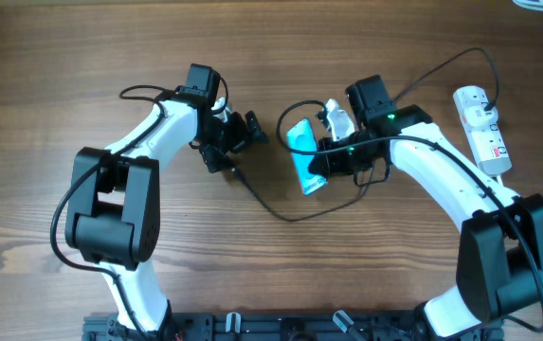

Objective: Plug charger to phone and switch on socket

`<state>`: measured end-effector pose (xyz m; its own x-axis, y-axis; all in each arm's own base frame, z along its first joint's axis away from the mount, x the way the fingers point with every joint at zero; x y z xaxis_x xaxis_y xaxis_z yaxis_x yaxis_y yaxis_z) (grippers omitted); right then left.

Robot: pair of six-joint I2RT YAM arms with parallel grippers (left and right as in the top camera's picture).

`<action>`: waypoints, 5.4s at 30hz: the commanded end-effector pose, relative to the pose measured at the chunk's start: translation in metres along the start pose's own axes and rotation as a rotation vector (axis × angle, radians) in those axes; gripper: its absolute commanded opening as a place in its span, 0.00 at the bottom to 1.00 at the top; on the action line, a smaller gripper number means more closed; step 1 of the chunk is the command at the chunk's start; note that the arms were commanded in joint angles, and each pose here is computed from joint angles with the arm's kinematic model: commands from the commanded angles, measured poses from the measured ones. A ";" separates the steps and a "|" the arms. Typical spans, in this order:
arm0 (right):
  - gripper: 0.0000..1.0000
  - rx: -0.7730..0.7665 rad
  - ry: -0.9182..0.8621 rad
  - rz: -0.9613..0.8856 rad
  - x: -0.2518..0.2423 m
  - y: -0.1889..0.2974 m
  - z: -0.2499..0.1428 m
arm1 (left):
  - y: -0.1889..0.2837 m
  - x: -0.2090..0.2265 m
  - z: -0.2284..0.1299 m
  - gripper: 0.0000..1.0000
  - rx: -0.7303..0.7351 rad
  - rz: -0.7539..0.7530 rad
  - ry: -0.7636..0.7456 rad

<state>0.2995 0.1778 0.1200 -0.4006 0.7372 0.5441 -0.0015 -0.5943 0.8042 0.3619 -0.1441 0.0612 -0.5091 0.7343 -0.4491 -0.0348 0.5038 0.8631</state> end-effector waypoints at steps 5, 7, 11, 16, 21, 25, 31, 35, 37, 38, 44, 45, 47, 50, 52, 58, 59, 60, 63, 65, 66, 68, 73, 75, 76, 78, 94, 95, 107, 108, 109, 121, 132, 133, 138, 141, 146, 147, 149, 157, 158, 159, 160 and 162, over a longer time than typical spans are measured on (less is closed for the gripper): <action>0.04 -0.058 0.069 0.252 0.034 0.013 0.013 | -0.008 0.004 0.012 1.00 -0.059 0.011 -0.019; 0.04 -0.074 0.121 0.337 0.045 0.016 0.014 | -0.011 0.002 0.006 1.00 -0.038 0.017 -0.025; 0.04 -0.093 0.151 0.466 0.059 0.023 0.016 | -0.013 -0.025 -0.016 0.63 0.081 -0.148 -0.260; 0.04 -0.140 0.213 0.611 0.075 0.033 0.023 | 0.030 -0.068 -0.015 0.61 0.088 -0.454 -0.370; 0.04 -0.213 0.216 0.691 0.087 0.045 0.048 | 0.083 -0.083 -0.015 0.63 0.025 -0.583 -0.419; 0.04 -0.250 0.215 0.731 0.094 0.054 0.062 | 0.109 -0.085 -0.008 0.64 -0.033 -0.625 -0.409; 0.04 -0.313 0.261 0.837 0.100 0.090 0.083 | 0.172 -0.087 -0.003 0.74 0.031 -0.918 -0.554; 0.04 -0.345 0.274 0.847 0.095 0.105 0.089 | 0.184 -0.078 0.000 0.76 0.053 -0.960 -0.561; 0.04 -0.356 0.268 0.839 0.092 0.107 0.090 | 0.183 -0.079 -0.001 0.78 0.058 -0.960 -0.564; 0.04 -0.356 0.268 0.839 0.092 0.107 0.090 | 0.182 -0.081 -0.003 0.79 0.065 -0.959 -0.568; 0.04 -0.361 0.263 0.833 0.093 0.106 0.091 | 0.178 -0.106 -0.029 0.80 0.145 -0.998 -0.671; 0.04 -0.360 0.263 0.833 0.093 0.106 0.091 | 0.179 -0.112 -0.032 0.80 0.150 -1.003 -0.681; 0.04 -0.358 0.260 0.834 0.092 0.105 0.091 | 0.182 -0.123 -0.038 0.80 0.160 -1.017 -0.708; 0.04 -0.357 0.259 0.834 0.092 0.105 0.090 | 0.188 -0.139 -0.052 0.81 0.178 -1.040 -0.759; 0.04 -0.350 0.253 0.839 0.093 0.105 0.090 | 0.189 -0.145 -0.058 0.81 0.183 -1.050 -0.786; 0.04 -0.340 0.234 0.843 0.093 0.105 0.090 | 0.184 -0.151 -0.068 0.70 0.208 -1.050 -0.804; 0.04 -0.339 0.231 0.844 0.093 0.105 0.090 | 0.184 -0.151 -0.068 0.66 0.208 -1.050 -0.804; 0.04 -0.335 0.222 0.845 0.093 0.105 0.090 | 0.184 -0.151 -0.068 0.62 0.208 -1.050 -0.804; 0.04 -0.334 0.213 0.844 0.092 0.105 0.090 | 0.184 -0.151 -0.068 0.51 0.208 -1.050 -0.804; 0.04 -0.332 0.198 0.843 0.092 0.105 0.091 | 0.184 -0.151 -0.068 0.48 0.208 -1.050 -0.804; 0.04 -0.328 0.178 0.841 0.092 0.105 0.091 | 0.184 -0.151 -0.068 0.48 0.208 -1.050 -0.805; 0.04 -0.324 0.145 0.838 0.091 0.104 0.093 | 0.184 -0.151 -0.068 0.49 0.208 -1.050 -0.804; 0.04 -0.334 0.078 0.819 0.089 0.103 0.097 | 0.184 -0.152 -0.067 0.39 0.196 -1.050 -0.799; 0.04 -0.330 0.063 0.820 0.088 0.103 0.098 | 0.184 -0.152 -0.067 0.40 0.196 -1.050 -0.799; 0.04 -0.331 0.062 0.819 0.088 0.103 0.098 | 0.184 -0.152 -0.067 0.41 0.194 -1.050 -0.798; 0.04 -0.321 0.039 0.821 0.089 0.102 0.098 | 0.184 -0.153 -0.065 0.40 0.180 -1.050 -0.793; 0.04 -0.313 -0.060 0.787 0.100 0.086 0.102 | 0.184 -0.154 -0.063 0.20 0.162 -1.050 -0.786; 0.04 -0.312 -0.080 0.778 0.099 0.084 0.102 | 0.184 -0.153 -0.062 0.21 0.160 -1.050 -0.785; 0.04 -0.384 -0.151 0.700 0.088 0.078 0.111 | 0.190 -0.148 -0.054 0.27 0.149 -1.049 -0.755; 0.04 -0.387 -0.153 0.697 0.087 0.078 0.112 | 0.190 -0.148 -0.054 0.28 0.152 -1.051 -0.763; 0.04 -0.392 -0.156 0.693 0.087 0.078 0.112 | 0.190 -0.148 -0.055 0.29 0.155 -1.052 -0.768; 0.04 -0.426 -0.160 0.669 0.083 0.079 0.116 | 0.203 -0.151 -0.059 0.43 0.158 -1.076 -0.811; 0.04 -0.455 -0.178 0.653 0.072 0.085 0.119 | 0.209 -0.143 -0.051 0.48 0.155 -1.072 -0.792; 0.04 -0.463 -0.183 0.647 0.071 0.085 0.120 | 0.209 -0.143 -0.051 0.50 0.154 -1.072 -0.791; 0.04 -0.462 -0.187 0.644 0.071 0.084 0.120 | 0.207 -0.146 -0.054 0.46 0.158 -1.073 -0.794; 0.04 -0.461 -0.191 0.645 0.071 0.084 0.120 | 0.205 -0.149 -0.058 0.38 0.170 -1.073 -0.801; 0.04 -0.431 -0.222 0.669 0.073 0.084 0.118 | 0.204 -0.149 -0.058 0.27 0.168 -1.073 -0.804; 0.04 -0.427 -0.221 0.672 0.073 0.084 0.118 | 0.205 -0.149 -0.058 0.26 0.167 -1.073 -0.804; 0.04 -0.423 -0.218 0.673 0.075 0.084 0.117 | 0.205 -0.149 -0.058 0.17 0.164 -1.074 -0.803; 0.34 -0.400 -0.148 0.697 0.079 0.084 0.113 | 0.204 -0.149 -0.057 0.04 0.148 -1.077 -0.830; 0.42 -0.398 -0.132 0.698 0.079 0.084 0.112 | 0.202 -0.148 -0.057 0.04 0.147 -1.076 -0.833; 0.49 -0.396 -0.113 0.699 0.079 0.084 0.110 | 0.199 -0.146 -0.056 0.04 0.142 -1.072 -0.841; 0.53 -0.396 -0.099 0.696 0.079 0.084 0.109 | 0.197 -0.145 -0.055 0.04 0.140 -1.069 -0.843; 0.61 -0.390 -0.081 0.684 0.076 0.082 0.106 | 0.188 -0.141 -0.053 0.04 0.141 -1.055 -0.835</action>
<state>0.3637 0.2229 0.2681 -0.3472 0.1535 0.9251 -0.1007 -0.9869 0.1260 0.3900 -0.1759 0.2873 0.2358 0.0116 -0.9717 0.0042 0.9999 0.0129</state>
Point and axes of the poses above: each gripper's point midway between its finger pads, its own y axis back along the fingers, its own x axis along the line the jaws close on, z = x × y, the point moved 5 cm from there along y, back along the fingers, and after that the axes turned 9 degrees about y, right-handed, at the moved point
